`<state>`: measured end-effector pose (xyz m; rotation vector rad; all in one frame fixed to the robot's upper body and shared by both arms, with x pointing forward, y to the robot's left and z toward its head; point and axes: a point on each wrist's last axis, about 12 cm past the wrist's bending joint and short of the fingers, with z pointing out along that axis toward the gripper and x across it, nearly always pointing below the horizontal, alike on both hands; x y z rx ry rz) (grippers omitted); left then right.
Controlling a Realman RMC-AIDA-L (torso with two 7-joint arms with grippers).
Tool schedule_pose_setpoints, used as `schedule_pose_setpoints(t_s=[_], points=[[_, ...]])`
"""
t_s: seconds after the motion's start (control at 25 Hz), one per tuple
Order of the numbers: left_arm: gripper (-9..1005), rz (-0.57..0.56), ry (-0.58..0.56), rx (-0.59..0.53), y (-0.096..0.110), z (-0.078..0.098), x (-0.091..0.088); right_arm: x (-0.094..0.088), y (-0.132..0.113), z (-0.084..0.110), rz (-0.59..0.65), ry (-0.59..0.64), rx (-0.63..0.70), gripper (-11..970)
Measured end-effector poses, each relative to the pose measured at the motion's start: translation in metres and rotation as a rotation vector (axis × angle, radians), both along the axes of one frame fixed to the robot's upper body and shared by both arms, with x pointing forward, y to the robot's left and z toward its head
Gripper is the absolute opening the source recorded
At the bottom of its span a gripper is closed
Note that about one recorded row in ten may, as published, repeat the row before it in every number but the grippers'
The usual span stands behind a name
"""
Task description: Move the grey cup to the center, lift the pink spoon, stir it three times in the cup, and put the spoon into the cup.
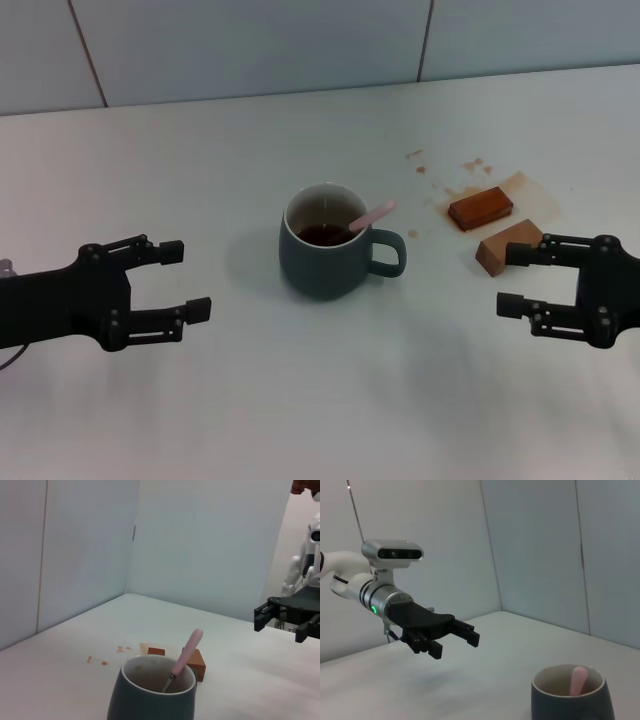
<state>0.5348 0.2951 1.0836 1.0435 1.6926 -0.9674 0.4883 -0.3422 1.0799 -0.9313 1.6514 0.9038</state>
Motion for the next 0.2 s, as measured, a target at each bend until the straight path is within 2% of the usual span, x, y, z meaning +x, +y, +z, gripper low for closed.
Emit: schedule_pose_setpoints(t_s=[0.2], points=[[859, -0.012, 0.004, 0.006, -0.0014, -0.0007, -0.0007, 0.0001, 0.0021, -0.0009, 0.006, 0.003, -0.001, 650]])
